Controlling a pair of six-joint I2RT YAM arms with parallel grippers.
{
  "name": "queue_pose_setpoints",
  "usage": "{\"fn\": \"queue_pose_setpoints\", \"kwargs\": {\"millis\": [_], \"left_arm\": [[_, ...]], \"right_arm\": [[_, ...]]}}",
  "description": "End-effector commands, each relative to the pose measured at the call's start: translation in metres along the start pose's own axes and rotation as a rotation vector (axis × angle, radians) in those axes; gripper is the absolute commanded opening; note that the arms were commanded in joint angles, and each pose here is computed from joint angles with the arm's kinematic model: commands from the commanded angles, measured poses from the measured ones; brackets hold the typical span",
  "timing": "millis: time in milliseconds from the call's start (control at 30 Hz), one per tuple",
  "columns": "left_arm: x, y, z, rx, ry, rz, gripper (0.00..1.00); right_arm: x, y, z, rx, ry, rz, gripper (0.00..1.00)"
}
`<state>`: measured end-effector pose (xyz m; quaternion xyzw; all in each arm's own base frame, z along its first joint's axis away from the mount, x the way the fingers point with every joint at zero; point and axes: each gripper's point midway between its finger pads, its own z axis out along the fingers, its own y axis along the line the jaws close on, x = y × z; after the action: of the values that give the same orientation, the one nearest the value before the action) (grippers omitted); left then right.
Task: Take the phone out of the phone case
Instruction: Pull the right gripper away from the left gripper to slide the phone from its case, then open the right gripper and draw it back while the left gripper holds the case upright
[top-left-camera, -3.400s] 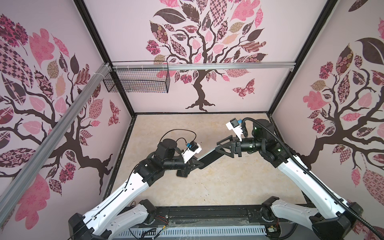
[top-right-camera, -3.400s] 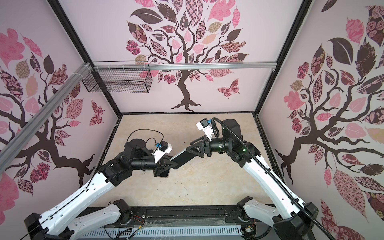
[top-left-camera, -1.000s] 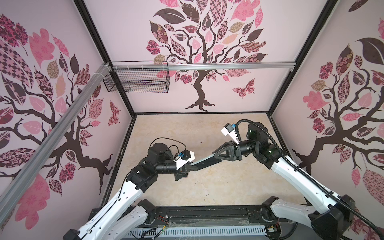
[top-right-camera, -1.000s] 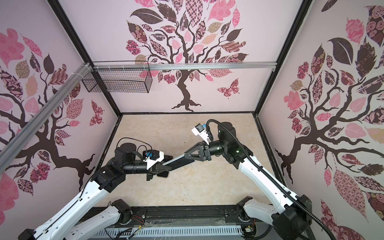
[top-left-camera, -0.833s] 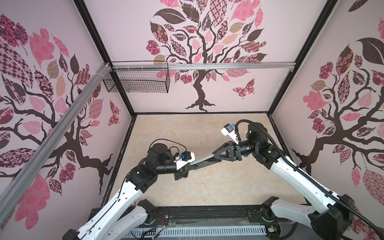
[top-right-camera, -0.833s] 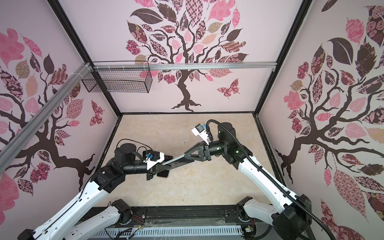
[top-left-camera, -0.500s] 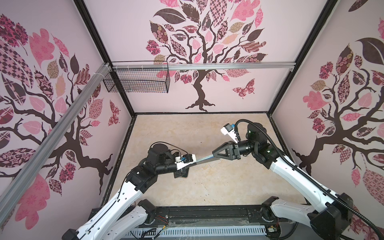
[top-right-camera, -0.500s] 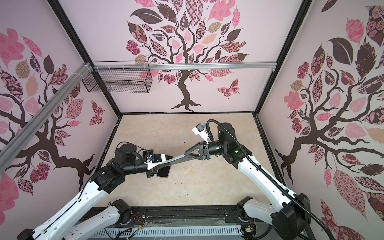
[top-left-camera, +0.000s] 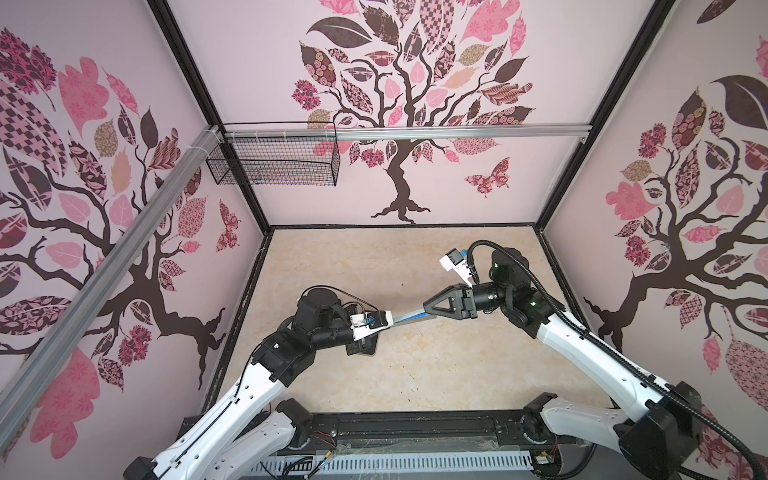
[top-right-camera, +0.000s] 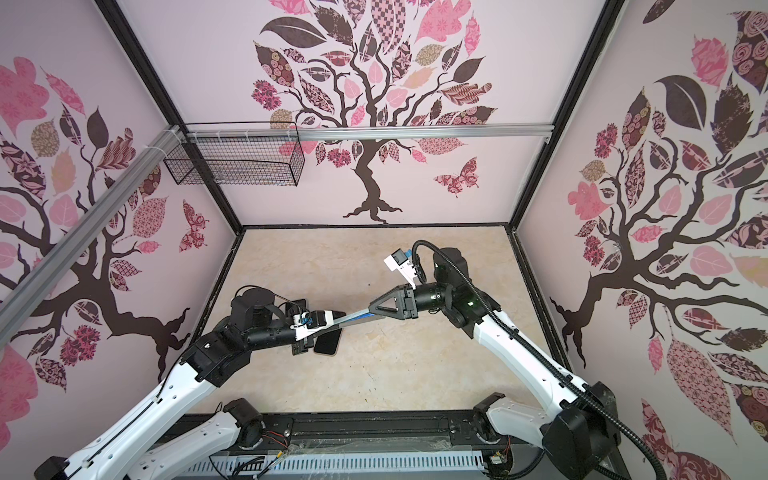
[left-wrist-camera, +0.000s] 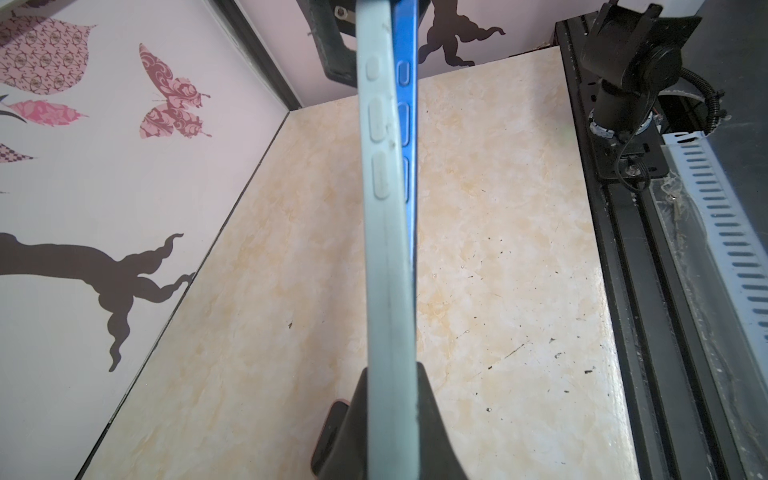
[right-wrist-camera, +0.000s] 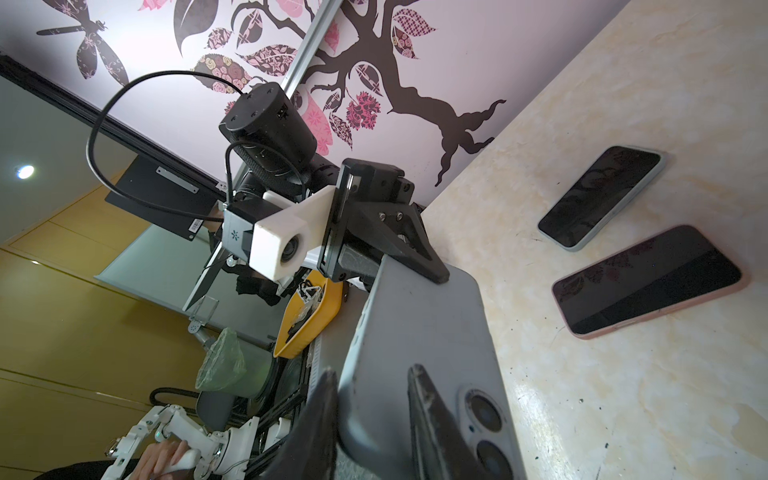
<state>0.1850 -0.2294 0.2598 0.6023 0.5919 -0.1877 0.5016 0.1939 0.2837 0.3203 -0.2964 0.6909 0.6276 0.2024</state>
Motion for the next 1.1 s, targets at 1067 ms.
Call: {"fn": "queue_pose_setpoints", "kwargs": {"millis": [1067], "left_arm": [[-0.115,-0.008,-0.051,0.05,-0.538,0.022,0.0]], "right_arm": [[0.002,-0.013,0.0,0.034,-0.055,-0.305,0.25]]}}
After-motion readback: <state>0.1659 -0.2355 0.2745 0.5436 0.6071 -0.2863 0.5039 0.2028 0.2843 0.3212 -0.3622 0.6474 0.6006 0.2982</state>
